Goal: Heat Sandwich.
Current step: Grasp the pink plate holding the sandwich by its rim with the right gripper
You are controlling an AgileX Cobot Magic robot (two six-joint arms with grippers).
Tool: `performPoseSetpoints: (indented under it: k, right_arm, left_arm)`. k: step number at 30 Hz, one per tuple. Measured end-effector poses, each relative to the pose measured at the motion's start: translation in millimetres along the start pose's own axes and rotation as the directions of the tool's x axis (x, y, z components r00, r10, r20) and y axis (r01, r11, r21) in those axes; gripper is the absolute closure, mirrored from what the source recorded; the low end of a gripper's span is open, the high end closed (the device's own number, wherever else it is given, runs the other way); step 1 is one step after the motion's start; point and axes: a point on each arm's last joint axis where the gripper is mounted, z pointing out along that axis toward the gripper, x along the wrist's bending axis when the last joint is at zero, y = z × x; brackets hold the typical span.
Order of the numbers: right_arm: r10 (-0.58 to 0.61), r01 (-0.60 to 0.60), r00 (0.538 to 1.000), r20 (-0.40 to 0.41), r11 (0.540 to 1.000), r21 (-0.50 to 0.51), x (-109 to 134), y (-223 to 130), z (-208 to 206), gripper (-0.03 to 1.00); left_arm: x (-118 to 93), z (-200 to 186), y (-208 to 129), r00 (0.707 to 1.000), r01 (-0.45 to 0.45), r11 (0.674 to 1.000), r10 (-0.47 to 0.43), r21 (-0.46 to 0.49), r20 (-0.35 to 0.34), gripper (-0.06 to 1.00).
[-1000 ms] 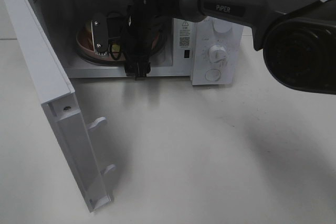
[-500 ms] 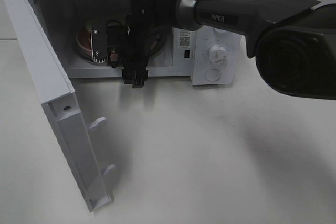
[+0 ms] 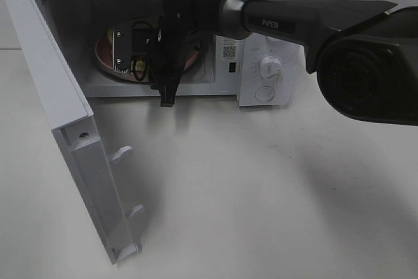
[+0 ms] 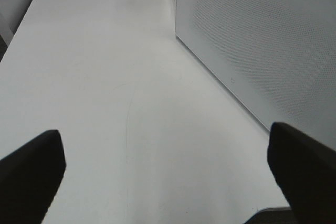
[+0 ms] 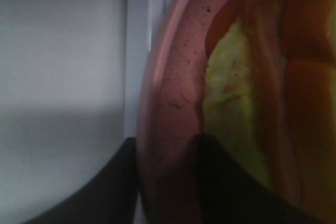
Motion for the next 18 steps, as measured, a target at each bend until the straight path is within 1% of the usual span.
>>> performPoseSetpoints:
  k: [1,3,5,14,15,18]
  right_arm:
    - [-0.003,0.003,1.000,-0.002,1.000,0.000,0.2,1.2,-1.2,0.72]
    - [-0.009,0.009,1.000,0.001,1.000,-0.002,-0.5,3.1,-3.4,0.74]
    - [-0.014,0.014,1.000,0.014,1.000,-0.004,-2.3,3.1,-4.3,0.78]
    - [-0.017,0.017,1.000,0.008,1.000,0.002,-3.4,2.7,-8.9,0.78]
    - [-0.018,0.018,1.000,0.006,1.000,0.004,-3.5,1.9,-11.7,0.80]
    - [-0.022,0.022,1.000,0.001,1.000,0.008,-2.9,1.4,-15.7,0.80]
  left_arm:
    - [0.0,0.0,0.0,1.000,0.000,1.000,0.000,0.000,0.000,-0.05]
    - [0.0,0.0,0.0,1.000,0.000,1.000,0.000,0.000,0.000,-0.05]
    - [0.0,0.0,0.0,1.000,0.000,1.000,0.000,0.000,0.000,-0.05]
    - [0.0,0.0,0.0,1.000,0.000,1.000,0.000,0.000,0.000,-0.05]
    - [0.0,0.0,0.0,1.000,0.000,1.000,0.000,0.000,0.000,-0.05]
    - [0.0,0.0,0.0,1.000,0.000,1.000,0.000,0.000,0.000,-0.05]
